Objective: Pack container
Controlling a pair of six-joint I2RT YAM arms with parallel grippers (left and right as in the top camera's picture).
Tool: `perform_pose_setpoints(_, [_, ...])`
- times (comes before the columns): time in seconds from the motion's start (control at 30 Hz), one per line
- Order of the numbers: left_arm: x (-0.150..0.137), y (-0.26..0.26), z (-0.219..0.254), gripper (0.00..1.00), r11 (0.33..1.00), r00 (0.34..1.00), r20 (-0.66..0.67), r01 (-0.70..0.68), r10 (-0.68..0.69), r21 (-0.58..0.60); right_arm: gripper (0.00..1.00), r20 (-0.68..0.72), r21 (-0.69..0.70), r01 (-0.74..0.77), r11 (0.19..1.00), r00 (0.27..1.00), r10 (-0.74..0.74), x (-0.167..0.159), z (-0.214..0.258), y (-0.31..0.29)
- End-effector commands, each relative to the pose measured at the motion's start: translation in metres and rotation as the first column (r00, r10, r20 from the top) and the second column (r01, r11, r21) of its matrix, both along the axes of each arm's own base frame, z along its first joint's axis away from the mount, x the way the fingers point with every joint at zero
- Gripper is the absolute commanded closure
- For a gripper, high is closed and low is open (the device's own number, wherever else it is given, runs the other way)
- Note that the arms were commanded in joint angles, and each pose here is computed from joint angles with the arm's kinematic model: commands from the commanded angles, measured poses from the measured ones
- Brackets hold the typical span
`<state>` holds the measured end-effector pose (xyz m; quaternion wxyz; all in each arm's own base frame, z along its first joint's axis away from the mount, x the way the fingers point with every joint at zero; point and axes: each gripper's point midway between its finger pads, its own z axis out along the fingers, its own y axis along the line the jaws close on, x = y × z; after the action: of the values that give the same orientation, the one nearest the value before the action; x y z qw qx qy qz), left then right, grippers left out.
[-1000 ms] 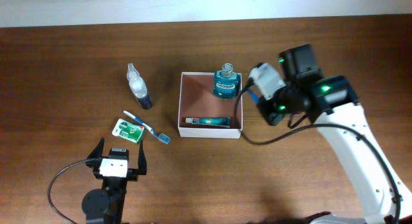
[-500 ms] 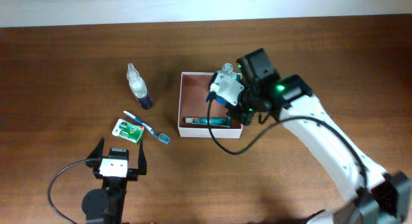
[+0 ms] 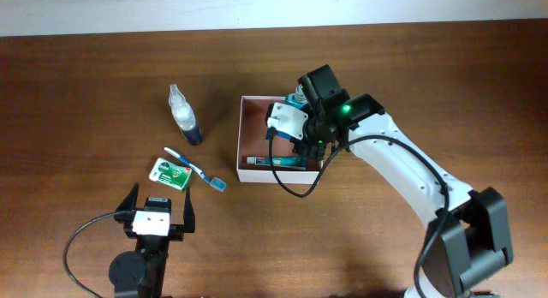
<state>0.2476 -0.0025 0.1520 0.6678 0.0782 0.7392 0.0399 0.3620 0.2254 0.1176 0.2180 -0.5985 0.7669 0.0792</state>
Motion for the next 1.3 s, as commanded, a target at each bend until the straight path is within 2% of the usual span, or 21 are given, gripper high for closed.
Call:
perform_pose_setpoints(0.0, [0.000, 0.003, -0.003, 0.01, 1.000, 1.000, -0.007, -0.014, 0.014, -0.004, 0.96, -0.007, -0.010, -0.061, 0.998, 0.998, 0.061, 0.000, -0.012, 0.007])
perform_pose_setpoints(0.23, [0.000, 0.003, -0.003, 0.01, 1.000, 1.000, -0.007, -0.014, 0.014, -0.004, 0.94, -0.045, -0.026, -0.060, 0.998, 0.997, 0.059, -0.001, -0.029, 0.007])
perform_pose_setpoints(0.27, [0.000, 0.003, -0.003, 0.01, 1.000, 1.000, -0.007, -0.014, 0.014, -0.004, 0.77, -0.048, -0.022, -0.056, 0.998, 0.997, 0.055, -0.001, -0.028, 0.008])
perform_pose_setpoints(0.3, [0.000, 0.003, -0.003, 0.01, 1.000, 1.000, -0.007, -0.014, 0.014, -0.004, 0.47, -0.053, -0.011, -0.058, 0.998, 0.997, 0.057, -0.002, -0.028, 0.009])
perform_pose_setpoints(0.33, [0.000, 0.003, -0.003, 0.01, 1.000, 1.000, -0.007, -0.014, 0.014, -0.004, 0.38, -0.061, 0.009, -0.057, 0.998, 0.996, 0.058, -0.004, -0.026, 0.012])
perform_pose_setpoints(0.57, [0.000, 0.003, -0.003, 0.01, 1.000, 1.000, -0.007, -0.014, 0.014, -0.004, 0.28, -0.060, 0.092, 0.071, 0.993, 0.996, -0.066, -0.001, 0.009, 0.016])
perform_pose_setpoints(0.77, [0.000, 0.003, -0.003, 0.01, 1.000, 1.000, -0.007, -0.014, 0.014, -0.004, 0.25, 0.006, 0.157, 0.300, 0.941, 0.952, -0.305, 0.011, 0.072, -0.007])
perform_pose_setpoints(0.87, [0.000, 0.003, -0.003, 0.01, 1.000, 1.000, -0.007, -0.014, 0.014, -0.004, 0.21, 0.048, 0.149, 0.469, 0.871, 0.876, -0.480, 0.020, 0.092, -0.044])
perform_pose_setpoints(0.93, [0.000, 0.003, -0.003, 0.01, 1.000, 1.000, -0.006, -0.014, 0.014, -0.004, 0.14, 0.059, 0.138, 0.594, 0.792, 0.794, -0.605, 0.025, 0.099, -0.076])
perform_pose_setpoints(1.0, [0.000, 0.003, -0.003, 0.01, 1.000, 1.000, -0.007, -0.014, 0.014, -0.004, 0.01, 0.048, 0.125, 0.687, 0.716, 0.717, -0.696, 0.026, 0.101, -0.107])
perform_pose_setpoints(1.27, [0.000, 0.003, -0.003, 0.01, 1.000, 1.000, -0.007, -0.014, 0.014, -0.004, 0.01, -0.084, 0.074, 0.926, 0.370, 0.375, -0.923, 0.021, 0.088, -0.207])
